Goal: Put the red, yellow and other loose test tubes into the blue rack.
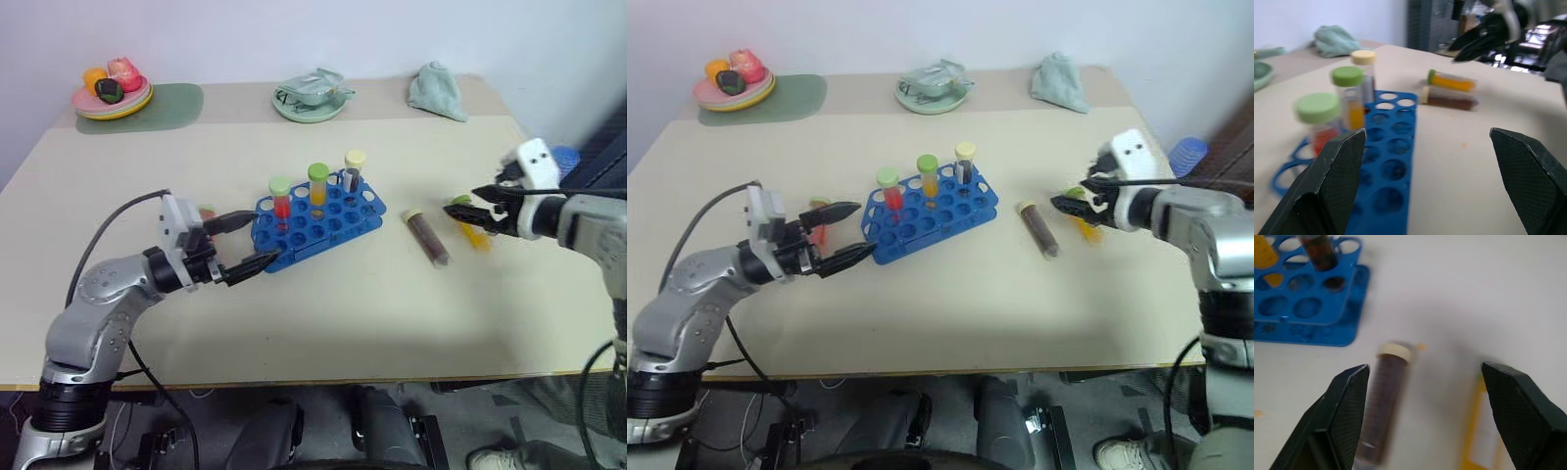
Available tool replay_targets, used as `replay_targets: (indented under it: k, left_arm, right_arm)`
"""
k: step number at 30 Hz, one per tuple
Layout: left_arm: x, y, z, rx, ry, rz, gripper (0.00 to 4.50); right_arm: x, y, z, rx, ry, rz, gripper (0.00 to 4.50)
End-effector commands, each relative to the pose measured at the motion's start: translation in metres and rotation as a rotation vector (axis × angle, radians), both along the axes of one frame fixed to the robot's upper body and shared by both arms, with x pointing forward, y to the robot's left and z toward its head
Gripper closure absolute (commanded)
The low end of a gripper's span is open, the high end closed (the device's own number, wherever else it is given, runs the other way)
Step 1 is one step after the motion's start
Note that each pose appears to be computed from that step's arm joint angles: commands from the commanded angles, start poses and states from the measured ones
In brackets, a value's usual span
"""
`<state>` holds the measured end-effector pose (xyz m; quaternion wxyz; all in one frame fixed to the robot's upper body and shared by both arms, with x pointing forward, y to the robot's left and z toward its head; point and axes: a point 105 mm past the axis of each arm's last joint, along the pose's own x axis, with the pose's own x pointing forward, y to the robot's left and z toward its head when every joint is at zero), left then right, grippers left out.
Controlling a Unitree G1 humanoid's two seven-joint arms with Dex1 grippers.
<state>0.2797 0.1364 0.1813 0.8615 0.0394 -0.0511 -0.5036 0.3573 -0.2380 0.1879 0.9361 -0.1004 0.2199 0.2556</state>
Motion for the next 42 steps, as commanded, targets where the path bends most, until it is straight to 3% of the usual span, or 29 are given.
replay_targets:
  k: [1, 9, 23, 26, 30, 37, 42]
  left_arm:
    - [-0.003, -0.003, 0.006, 0.013, -0.032, -0.014, 0.35]
    - [-0.006, -0.002, 0.004, 0.011, -0.021, -0.015, 0.35]
    - [-0.008, -0.005, 0.002, -0.001, -0.013, -0.020, 0.35]
    - [-0.008, -0.006, 0.001, -0.002, -0.011, -0.018, 0.28]
    - [-0.008, -0.005, 0.000, -0.002, -0.010, -0.012, 0.28]
    - [-0.007, -0.003, -0.001, -0.003, -0.009, -0.004, 0.28]
    - [-0.007, 0.000, -0.002, -0.001, -0.008, 0.002, 0.28]
  right_arm:
    - [0.012, 0.005, -0.010, 0.000, 0.107, -0.010, 0.79]
    - [0.035, 0.003, -0.022, 0.001, 0.239, -0.045, 0.79]
    - [0.053, 0.017, -0.044, -0.129, 0.322, 0.006, 0.79]
    - [0.054, 0.020, -0.046, -0.148, 0.326, 0.023, 1.66]
    - [0.054, 0.025, -0.046, -0.173, 0.318, 0.062, 3.59]
    - [0.040, 0.049, -0.026, -0.202, 0.203, 0.266, 3.59]
    - [-0.011, 0.103, 0.023, 0.008, 0.013, 0.617, 3.59]
